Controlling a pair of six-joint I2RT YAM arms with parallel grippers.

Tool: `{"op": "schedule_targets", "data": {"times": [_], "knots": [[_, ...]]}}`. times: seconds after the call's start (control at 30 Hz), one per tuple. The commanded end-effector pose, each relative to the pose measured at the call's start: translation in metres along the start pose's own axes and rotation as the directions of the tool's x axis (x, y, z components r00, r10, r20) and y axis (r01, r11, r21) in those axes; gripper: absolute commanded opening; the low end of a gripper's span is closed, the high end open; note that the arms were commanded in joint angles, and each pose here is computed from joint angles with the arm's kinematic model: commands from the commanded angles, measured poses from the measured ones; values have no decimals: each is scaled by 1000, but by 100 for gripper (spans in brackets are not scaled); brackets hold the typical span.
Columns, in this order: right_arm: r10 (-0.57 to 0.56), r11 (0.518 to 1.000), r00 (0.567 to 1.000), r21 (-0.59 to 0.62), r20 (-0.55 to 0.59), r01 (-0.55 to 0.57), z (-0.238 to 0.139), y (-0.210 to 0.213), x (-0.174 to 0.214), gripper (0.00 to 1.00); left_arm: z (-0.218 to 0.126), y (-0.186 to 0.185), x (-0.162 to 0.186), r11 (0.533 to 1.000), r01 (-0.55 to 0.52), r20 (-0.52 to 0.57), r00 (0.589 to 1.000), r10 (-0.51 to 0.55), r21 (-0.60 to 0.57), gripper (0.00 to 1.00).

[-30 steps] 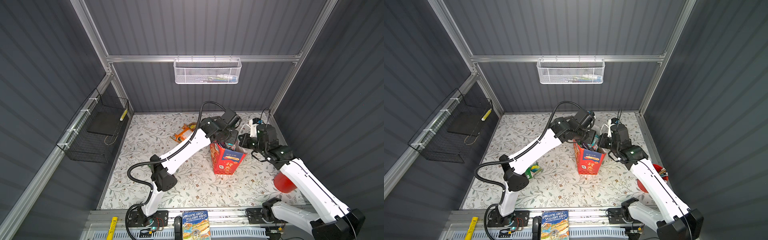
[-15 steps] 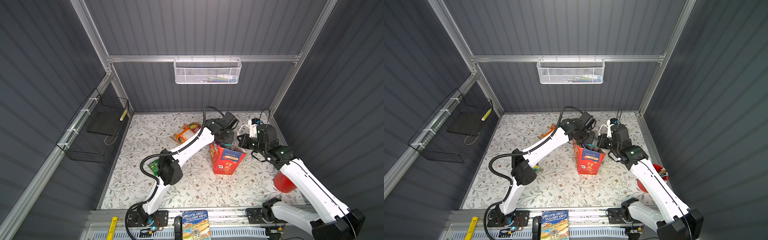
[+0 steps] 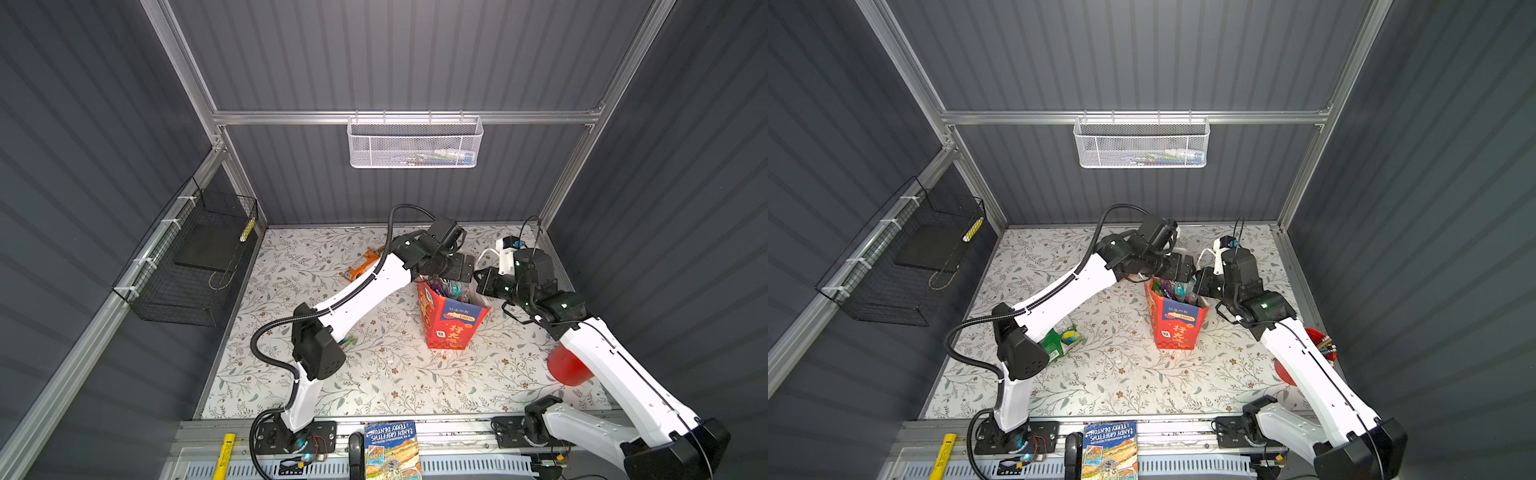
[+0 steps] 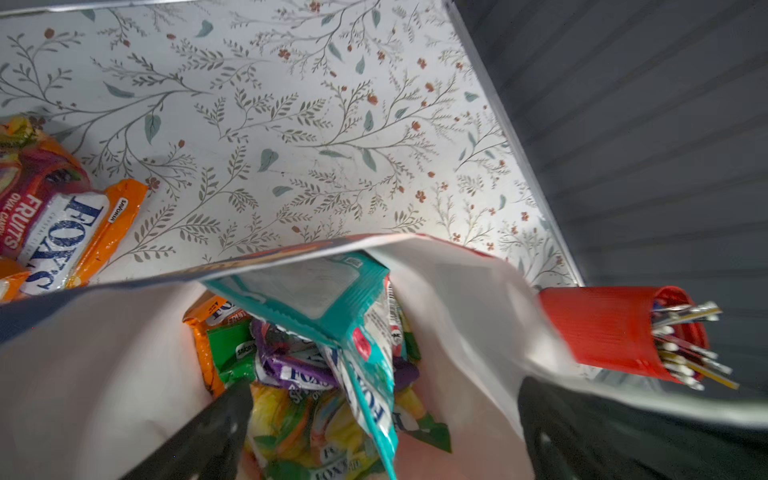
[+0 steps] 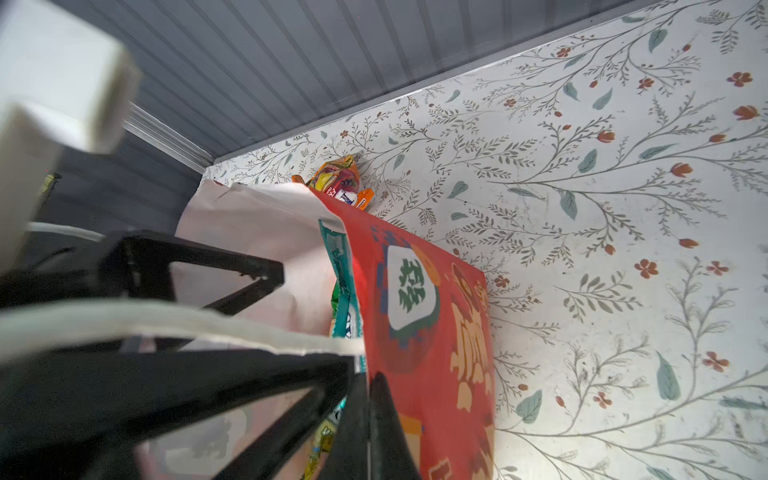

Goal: Place the snacks into the paper bag
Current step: 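Lower the teal packet into the bag and open the left gripper, then withdraw the left gripper from the bag toward the green tea packet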

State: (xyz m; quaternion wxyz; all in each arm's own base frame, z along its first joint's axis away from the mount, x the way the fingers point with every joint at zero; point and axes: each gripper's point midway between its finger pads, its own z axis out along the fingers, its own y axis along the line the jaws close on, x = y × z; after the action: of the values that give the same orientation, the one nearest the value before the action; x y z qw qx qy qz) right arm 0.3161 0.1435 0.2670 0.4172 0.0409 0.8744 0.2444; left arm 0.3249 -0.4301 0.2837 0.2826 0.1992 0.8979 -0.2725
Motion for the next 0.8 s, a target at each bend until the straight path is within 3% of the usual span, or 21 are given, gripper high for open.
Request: {"op": "schedule_targets", "data": {"times": [0.0,0.43,0.63,0.77], "knots": [[-1,1000,1000,-12,10,1,0,2,-1,0,-31,-20,-9,996,-7,47,999,3,87,100],[-1,1000,1000,-10,10,1,0,2,-1,0,-163,-29,-21,983,-86,283,958,37,162,100],[1,1000,1000,-10,5,0,2,1,0,0,-203,29,8,1000,16,390,921,-13,-4,100],[2,1000,1000,-11,0,-2,4,1,1,0,-217,87,50,970,173,414,906,-90,-168,100]]}}
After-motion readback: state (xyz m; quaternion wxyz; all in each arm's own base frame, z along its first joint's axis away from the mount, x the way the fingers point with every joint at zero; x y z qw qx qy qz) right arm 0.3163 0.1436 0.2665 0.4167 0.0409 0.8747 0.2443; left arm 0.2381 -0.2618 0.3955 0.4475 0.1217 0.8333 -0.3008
